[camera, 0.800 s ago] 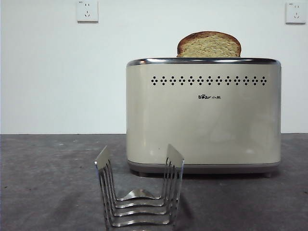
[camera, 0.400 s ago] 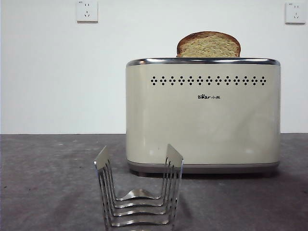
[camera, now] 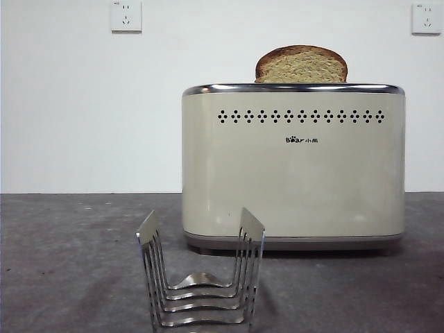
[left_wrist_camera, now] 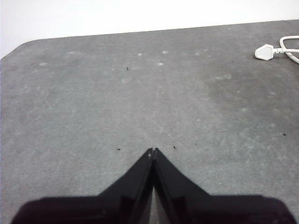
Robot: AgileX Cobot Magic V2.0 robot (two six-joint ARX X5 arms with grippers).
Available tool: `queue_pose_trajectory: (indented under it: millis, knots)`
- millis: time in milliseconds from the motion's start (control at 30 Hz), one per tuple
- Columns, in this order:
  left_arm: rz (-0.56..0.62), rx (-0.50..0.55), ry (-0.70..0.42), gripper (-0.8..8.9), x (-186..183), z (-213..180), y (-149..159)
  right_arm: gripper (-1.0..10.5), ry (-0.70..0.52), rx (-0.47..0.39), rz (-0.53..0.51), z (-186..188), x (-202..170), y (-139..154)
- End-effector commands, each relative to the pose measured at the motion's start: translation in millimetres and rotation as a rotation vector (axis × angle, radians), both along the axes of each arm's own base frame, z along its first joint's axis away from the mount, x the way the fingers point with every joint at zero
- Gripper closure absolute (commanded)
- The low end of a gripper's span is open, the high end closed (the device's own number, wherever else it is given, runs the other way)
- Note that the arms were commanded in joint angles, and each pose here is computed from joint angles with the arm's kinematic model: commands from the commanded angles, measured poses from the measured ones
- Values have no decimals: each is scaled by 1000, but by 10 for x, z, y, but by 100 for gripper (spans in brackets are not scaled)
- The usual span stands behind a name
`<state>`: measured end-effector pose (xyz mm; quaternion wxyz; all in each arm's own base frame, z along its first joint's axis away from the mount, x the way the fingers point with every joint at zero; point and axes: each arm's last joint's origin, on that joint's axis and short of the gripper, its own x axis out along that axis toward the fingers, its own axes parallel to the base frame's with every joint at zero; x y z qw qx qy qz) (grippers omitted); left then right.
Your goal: Pick up a slice of bread from the rack,put the bread on the toaster,press the button
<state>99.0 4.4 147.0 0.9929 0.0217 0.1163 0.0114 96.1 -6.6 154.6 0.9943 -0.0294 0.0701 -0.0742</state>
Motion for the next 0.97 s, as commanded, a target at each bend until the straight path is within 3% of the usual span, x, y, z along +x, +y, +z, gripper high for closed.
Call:
queue_pose_trajectory:
  millis: [33,967]
  knots:
    - [-1,-4,5,817,3,-31,2,946,25,-3,2,-28,-4,1]
    - [-1,-4,5,817,3,-31,2,946,42,13,78,-46,-5,23]
